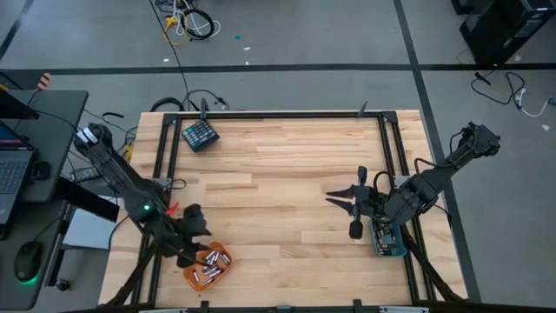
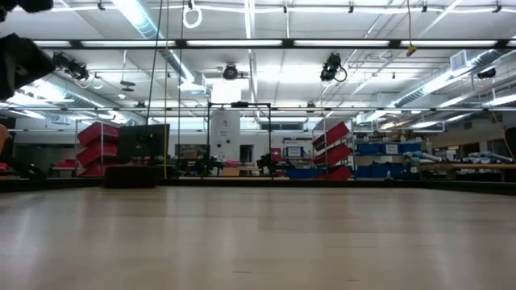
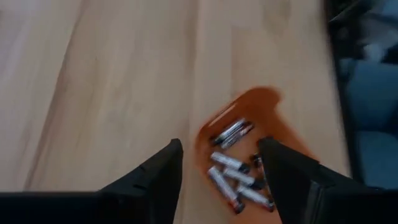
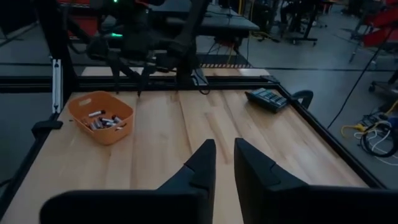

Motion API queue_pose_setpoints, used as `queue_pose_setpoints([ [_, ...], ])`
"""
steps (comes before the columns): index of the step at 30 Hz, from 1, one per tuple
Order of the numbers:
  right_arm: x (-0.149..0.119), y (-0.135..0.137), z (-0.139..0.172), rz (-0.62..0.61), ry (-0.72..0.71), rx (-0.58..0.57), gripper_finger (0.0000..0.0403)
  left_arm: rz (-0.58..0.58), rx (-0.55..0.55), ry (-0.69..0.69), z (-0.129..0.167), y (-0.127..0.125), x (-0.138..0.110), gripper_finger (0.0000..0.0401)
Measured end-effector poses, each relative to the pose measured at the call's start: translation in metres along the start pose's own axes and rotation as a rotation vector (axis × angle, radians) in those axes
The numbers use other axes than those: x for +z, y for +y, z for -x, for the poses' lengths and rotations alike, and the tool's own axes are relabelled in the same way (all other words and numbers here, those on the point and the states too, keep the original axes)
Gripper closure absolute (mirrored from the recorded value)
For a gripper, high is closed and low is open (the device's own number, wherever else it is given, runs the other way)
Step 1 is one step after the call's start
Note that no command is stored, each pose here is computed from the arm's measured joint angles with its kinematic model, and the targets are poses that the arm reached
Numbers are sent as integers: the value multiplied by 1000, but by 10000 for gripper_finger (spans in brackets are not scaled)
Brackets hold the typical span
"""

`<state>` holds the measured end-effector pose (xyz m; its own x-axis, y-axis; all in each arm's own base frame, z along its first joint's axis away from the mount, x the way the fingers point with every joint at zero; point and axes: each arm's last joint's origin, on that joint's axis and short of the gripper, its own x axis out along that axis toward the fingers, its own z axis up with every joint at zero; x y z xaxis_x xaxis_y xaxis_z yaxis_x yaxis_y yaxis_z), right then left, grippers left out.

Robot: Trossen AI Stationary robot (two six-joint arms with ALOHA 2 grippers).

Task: Sort batteries
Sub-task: Adjust the orange bin

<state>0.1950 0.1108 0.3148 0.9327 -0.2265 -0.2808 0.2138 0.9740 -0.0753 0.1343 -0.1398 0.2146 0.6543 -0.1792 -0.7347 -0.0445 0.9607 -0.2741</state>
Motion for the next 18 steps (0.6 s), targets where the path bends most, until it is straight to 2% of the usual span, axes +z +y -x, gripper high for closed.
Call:
queue_pose_setpoints([
  [3, 0, 0, 0, 2, 2, 6, 364, 20, 26, 61, -6, -1, -3, 192],
  [9, 0, 1, 0, -2, 7, 25, 378, 50, -75, 64, -9, -11, 1, 205],
  [18, -1, 2, 0, -3, 17, 67, 397, 47, -82, 130, -17, -13, -3, 291],
])
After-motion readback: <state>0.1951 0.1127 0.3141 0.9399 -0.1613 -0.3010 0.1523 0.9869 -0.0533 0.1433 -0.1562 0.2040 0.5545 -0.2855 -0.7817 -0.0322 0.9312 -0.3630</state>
